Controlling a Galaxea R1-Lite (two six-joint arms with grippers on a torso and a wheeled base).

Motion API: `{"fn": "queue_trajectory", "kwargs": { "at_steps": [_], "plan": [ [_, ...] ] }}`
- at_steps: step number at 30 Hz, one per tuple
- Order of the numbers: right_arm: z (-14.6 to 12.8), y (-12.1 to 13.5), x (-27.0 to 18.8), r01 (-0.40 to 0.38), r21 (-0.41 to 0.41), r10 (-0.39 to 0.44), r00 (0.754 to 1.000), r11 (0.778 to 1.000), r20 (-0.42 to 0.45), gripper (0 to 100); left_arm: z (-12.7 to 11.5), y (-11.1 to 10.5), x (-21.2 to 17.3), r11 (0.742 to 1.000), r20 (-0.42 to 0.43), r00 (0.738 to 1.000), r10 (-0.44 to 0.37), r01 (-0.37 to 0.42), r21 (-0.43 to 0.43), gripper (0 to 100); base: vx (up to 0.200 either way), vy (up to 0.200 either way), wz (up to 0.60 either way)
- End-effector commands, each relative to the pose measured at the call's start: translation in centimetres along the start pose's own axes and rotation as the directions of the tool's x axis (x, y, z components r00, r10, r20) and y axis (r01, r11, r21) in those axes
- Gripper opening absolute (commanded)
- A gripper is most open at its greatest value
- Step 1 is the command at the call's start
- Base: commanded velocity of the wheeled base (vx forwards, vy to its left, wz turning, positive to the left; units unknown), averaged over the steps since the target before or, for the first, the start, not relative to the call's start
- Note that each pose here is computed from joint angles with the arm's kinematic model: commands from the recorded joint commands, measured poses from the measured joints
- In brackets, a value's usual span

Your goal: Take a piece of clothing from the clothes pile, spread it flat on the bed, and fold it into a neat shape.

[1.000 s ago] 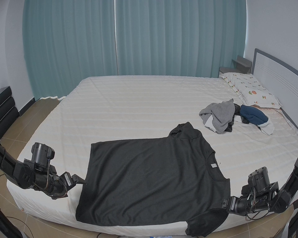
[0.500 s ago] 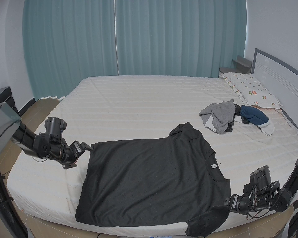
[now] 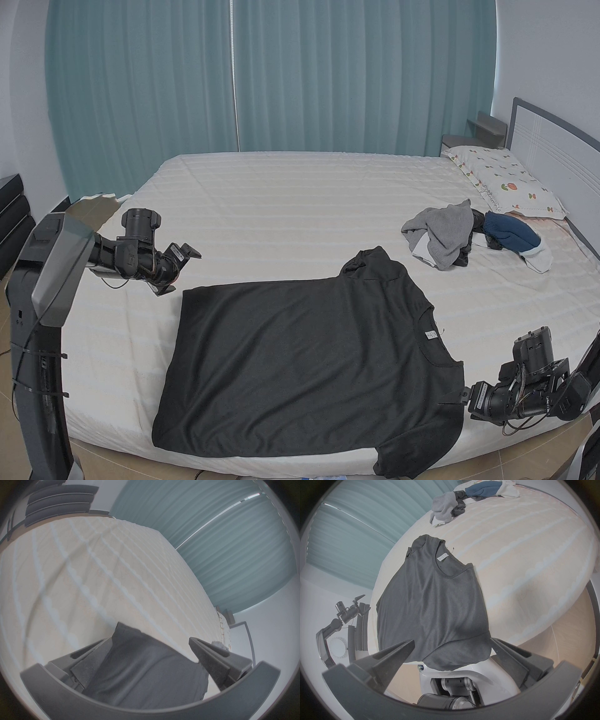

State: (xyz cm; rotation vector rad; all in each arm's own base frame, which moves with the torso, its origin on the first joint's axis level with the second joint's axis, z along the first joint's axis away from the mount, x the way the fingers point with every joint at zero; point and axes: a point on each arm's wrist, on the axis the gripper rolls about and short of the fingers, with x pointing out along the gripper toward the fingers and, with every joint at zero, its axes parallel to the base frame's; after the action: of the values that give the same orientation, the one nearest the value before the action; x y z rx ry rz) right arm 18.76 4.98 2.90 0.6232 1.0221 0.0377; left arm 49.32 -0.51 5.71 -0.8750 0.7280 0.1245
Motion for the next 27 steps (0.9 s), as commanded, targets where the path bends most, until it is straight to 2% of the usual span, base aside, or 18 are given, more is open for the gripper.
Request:
{"fn": "queue_trajectory", "kwargs": {
  "at_steps": [1,4,14,15,22,27],
  "plan": [
    [0.6,-0.1,-0.3,-0.004,-0.004,0.004,1.000,1.000,0.029,100,-0.3,3.2,4.4,0.997,-0.012,0.998,0.057,-0.058,-0.053,100,0.000,0.000,0.00],
    [0.6,-0.2,-0.2,-0.001,-0.012,0.001,1.000,1.000,0.027,100,-0.3,3.7,5.0,0.996,-0.007,0.998,0.068,-0.068,-0.055,100,0.000,0.000,0.00],
    [0.5,-0.3,0.0,0.007,-0.007,-0.007,1.000,1.000,0.017,100,-0.5,3.3,5.1,0.996,-0.007,0.998,0.069,-0.070,-0.052,100,0.000,0.000,0.00],
    [0.5,-0.3,0.0,0.007,-0.007,-0.007,1.000,1.000,0.017,100,-0.7,3.3,5.2,0.996,-0.010,0.997,0.071,-0.071,-0.050,0,0.000,0.000,0.00],
    [0.6,-0.3,0.0,0.003,-0.003,-0.003,1.000,1.000,0.014,100,-0.6,3.4,6.0,0.997,0.008,0.998,0.067,-0.066,-0.043,0,0.000,0.000,0.00],
    [0.9,-0.6,0.0,0.009,0.010,-0.009,1.000,1.000,0.025,100,0.3,3.2,6.6,0.996,0.092,0.992,0.085,-0.081,-0.047,0,0.000,0.000,0.00]
  ]
}}
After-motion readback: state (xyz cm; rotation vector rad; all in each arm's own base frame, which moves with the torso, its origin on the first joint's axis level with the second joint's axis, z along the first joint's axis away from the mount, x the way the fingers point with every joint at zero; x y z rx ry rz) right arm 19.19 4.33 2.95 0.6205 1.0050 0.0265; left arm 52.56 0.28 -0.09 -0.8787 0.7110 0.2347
